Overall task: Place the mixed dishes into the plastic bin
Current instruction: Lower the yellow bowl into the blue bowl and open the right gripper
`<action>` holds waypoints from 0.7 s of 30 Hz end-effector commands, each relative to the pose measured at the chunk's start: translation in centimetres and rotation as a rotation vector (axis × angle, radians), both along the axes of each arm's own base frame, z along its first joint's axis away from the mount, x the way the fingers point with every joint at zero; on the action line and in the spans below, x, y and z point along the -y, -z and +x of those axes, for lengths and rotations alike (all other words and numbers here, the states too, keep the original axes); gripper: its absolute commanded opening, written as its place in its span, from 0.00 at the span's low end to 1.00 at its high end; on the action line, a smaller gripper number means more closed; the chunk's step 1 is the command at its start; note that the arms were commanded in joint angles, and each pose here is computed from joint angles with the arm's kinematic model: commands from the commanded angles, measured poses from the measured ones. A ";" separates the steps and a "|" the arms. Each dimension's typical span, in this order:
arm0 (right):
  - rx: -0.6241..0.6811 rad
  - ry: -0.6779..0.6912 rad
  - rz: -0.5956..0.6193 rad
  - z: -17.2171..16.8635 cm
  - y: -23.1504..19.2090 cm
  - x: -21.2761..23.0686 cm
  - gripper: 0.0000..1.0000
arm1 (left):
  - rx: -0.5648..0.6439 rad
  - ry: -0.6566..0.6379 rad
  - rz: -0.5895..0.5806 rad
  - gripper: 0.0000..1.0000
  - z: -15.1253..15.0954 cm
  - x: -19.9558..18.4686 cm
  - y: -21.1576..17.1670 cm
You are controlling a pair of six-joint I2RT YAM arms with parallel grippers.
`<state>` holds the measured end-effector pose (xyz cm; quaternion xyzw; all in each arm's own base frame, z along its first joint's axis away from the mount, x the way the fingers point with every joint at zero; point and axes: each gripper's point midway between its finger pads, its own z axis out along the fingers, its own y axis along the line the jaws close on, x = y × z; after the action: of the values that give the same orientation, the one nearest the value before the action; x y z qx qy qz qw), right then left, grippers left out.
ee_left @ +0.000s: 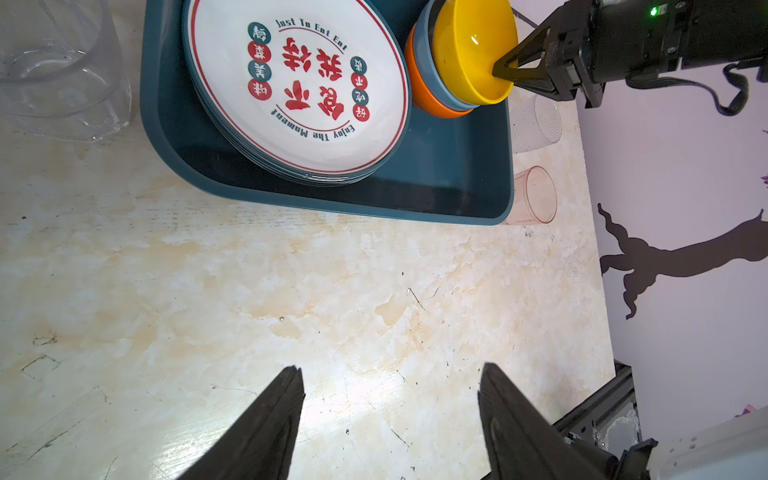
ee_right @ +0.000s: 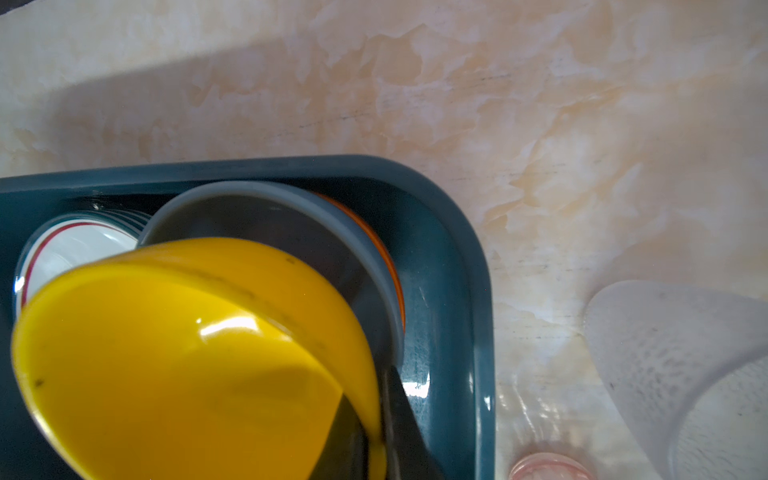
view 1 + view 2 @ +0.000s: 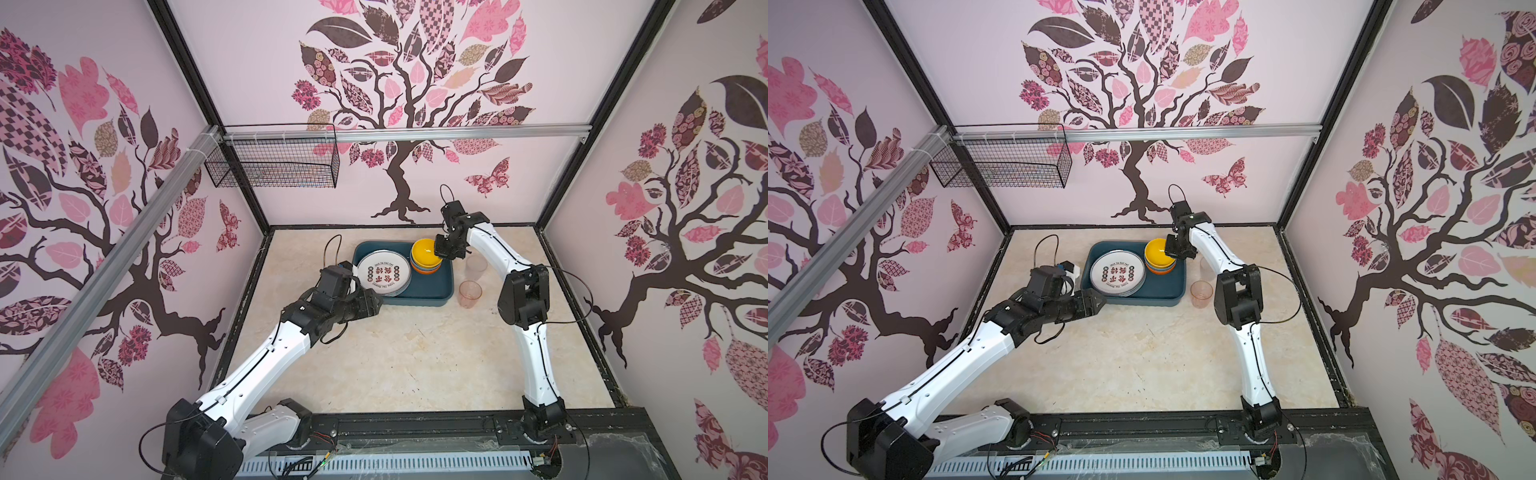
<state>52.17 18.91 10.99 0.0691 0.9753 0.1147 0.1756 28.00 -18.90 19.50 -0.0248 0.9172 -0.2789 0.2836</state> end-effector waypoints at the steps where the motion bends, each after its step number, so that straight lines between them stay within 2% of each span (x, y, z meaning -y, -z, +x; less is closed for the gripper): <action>1: 0.001 0.005 0.014 0.8 0.4 -0.4 0.10 | -0.013 -0.008 -0.003 0.70 -0.5 -0.4 0.6; 10: -0.003 0.008 0.017 0.8 0.7 -0.5 0.17 | -0.016 -0.015 -0.005 0.70 -0.6 -0.7 0.8; 14: -0.005 0.007 0.009 0.6 0.4 -0.4 0.23 | -0.019 -0.018 -0.005 0.70 -0.6 -0.8 0.9; 21: 0.035 0.003 -0.009 0.1 -2.3 0.3 0.30 | -0.021 -0.033 -0.010 0.70 -0.5 -1.0 0.8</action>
<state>52.46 19.01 11.61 0.0732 0.9733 0.1188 0.1822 27.79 -18.32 18.98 -0.0397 0.9181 -0.2796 0.2781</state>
